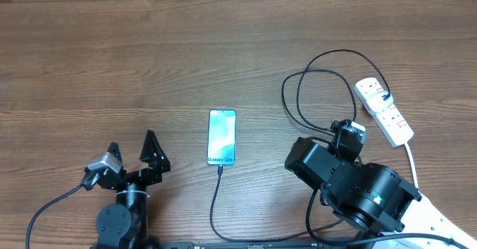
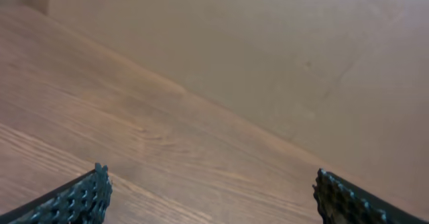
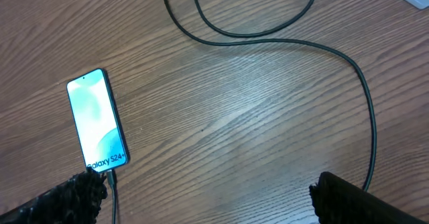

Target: Plug charger to phone and switch on socket

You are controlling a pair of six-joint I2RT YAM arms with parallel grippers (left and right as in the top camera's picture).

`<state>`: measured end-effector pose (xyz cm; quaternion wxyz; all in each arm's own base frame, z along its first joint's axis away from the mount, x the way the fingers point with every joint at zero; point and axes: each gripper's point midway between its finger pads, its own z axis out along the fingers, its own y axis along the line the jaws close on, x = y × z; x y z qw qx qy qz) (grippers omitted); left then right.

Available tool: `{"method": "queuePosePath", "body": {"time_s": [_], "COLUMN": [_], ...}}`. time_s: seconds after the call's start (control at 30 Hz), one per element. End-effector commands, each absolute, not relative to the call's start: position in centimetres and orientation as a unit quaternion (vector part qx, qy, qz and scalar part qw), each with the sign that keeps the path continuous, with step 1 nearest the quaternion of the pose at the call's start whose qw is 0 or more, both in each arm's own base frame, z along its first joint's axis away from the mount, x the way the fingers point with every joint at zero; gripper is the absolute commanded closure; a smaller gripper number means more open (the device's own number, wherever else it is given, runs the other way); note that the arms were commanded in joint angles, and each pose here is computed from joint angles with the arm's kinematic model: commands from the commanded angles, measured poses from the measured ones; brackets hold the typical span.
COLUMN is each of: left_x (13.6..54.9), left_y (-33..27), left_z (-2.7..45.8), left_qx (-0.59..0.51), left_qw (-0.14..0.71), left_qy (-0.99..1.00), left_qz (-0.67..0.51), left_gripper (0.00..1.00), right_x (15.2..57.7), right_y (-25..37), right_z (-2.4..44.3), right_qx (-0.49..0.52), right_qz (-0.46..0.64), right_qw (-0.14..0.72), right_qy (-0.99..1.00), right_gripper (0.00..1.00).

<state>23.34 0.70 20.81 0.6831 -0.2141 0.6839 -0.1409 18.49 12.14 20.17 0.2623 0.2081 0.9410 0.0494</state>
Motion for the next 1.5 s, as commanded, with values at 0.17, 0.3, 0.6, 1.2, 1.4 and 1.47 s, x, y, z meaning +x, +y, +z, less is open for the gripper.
{"method": "queuePosePath", "body": {"time_s": [0.17,0.3,0.6,1.2,1.4,1.47], "left_x": [24.5,24.6,24.6,24.6,24.6,24.6], "left_y": [0.0,-0.2,-0.2,-0.2,-0.2,-0.2], "left_z": [17.3,16.0,16.0,16.0,16.0,16.0], "left_qx": [-0.216,-0.22,-0.216,-0.216,-0.216,-0.216], "left_qw": [0.678,0.665,0.666,0.666,0.666,0.666], "left_qy": [0.682,0.694,0.695,0.695,0.695,0.695], "left_qz": [-0.167,-0.169,-0.165,-0.165,-0.165,-0.165], "left_gripper": [0.0,0.0,0.01,0.0,0.0,0.0], "right_x": [18.2,17.7,17.6,26.2,30.2,31.5], "right_y": [11.8,10.9,5.9,-4.1,-7.7,-8.5], "right_z": [20.7,21.5,22.4,17.8,14.4,13.2], "right_qx": [0.227,0.233,0.294,0.335,0.357,0.352], "right_qz": [0.065,0.071,0.048,0.1,0.115,0.115], "right_qw": [0.262,0.265,0.244,0.081,0.035,0.03], "right_qy": [0.936,0.933,0.923,0.934,0.926,0.928], "right_gripper": [0.0,0.0,0.8,0.96,0.96,0.96]}}
